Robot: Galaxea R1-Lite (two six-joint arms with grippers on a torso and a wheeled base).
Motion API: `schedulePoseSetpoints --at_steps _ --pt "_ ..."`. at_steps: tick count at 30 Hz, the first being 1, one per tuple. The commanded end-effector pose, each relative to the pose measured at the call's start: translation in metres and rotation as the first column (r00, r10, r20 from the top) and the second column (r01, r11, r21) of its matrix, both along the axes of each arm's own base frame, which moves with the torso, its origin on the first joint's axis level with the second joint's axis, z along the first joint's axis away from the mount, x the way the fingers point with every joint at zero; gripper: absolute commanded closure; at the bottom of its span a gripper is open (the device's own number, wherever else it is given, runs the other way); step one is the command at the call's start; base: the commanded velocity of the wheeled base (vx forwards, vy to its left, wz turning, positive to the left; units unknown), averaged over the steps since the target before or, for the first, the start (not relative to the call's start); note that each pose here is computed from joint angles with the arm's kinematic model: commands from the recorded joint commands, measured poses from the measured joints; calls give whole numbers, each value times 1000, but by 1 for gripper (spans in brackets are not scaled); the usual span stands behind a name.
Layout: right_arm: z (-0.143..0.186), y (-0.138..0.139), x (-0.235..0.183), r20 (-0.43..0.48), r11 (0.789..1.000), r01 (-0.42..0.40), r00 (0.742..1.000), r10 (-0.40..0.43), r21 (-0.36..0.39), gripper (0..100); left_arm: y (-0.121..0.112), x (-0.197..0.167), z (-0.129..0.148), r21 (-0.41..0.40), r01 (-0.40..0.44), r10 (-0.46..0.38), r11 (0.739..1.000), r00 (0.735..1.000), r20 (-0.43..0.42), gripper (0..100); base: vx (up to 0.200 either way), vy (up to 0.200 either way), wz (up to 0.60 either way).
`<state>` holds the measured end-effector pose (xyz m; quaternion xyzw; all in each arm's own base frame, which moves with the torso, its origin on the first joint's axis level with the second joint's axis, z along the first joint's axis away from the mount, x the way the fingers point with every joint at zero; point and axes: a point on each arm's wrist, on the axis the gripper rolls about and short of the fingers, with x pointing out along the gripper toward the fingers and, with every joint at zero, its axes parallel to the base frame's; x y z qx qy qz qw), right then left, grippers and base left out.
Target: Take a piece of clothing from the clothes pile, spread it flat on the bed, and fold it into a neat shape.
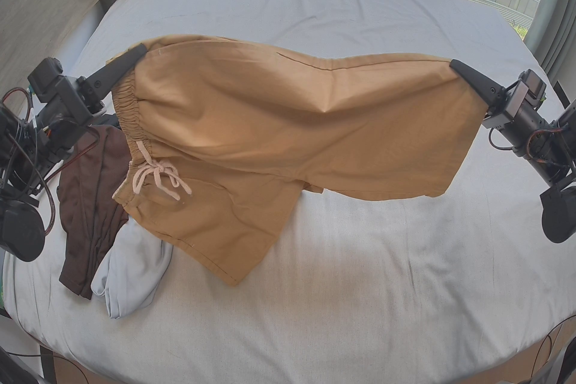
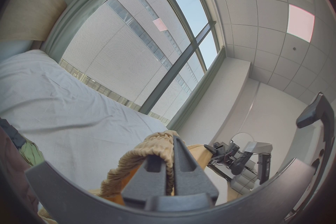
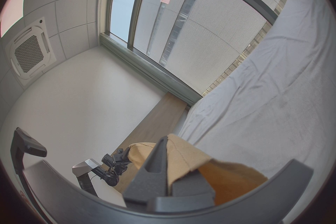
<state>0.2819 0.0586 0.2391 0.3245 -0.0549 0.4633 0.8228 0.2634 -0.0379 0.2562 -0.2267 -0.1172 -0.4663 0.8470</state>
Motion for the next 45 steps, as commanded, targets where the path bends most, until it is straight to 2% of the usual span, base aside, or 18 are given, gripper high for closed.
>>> schedulePoseSetpoints --at_steps 1,8,11,14,18,26,34,41,45 --pt "18 -1 -22 59 1000 -10 998 10 7 100 -1 -25 14 -7 36 -36 999 999 38 100 0 0 0" --pt "42 -4 -57 77 999 -39 996 39 -4 100 2 -46 31 -52 70 -67 996 996 53 100 0 0 0" --pt "53 -8 -73 99 999 -43 994 44 -8 100 4 -63 42 -87 120 -116 989 992 42 100 0 0 0" --pt "60 -10 -83 104 999 -49 993 50 -11 100 5 -68 44 -109 144 -143 984 990 13 100 0 0 0" --pt "62 -11 -89 100 998 -62 993 64 -22 100 8 -64 40 -114 133 -135 985 991 -8 100 0 0 0" --pt "28 -6 -54 -48 997 -58 997 56 -43 100 10 -33 14 -112 104 -117 988 986 -120 100 0 0 0" --pt "7 -6 -29 -104 998 -39 994 34 -49 100 12 -7 -8 -113 73 -95 991 974 -205 100 0 0 0" --pt "-15 -11 -1 -117 999 -7 993 1 -47 100 12 17 -24 -63 10 -21 998 983 -185 100 0 0 0" --pt "-17 -9 17 -117 999 -5 993 0 -45 100 14 31 -24 -81 -61 47 995 985 -165 100 0 0 0"
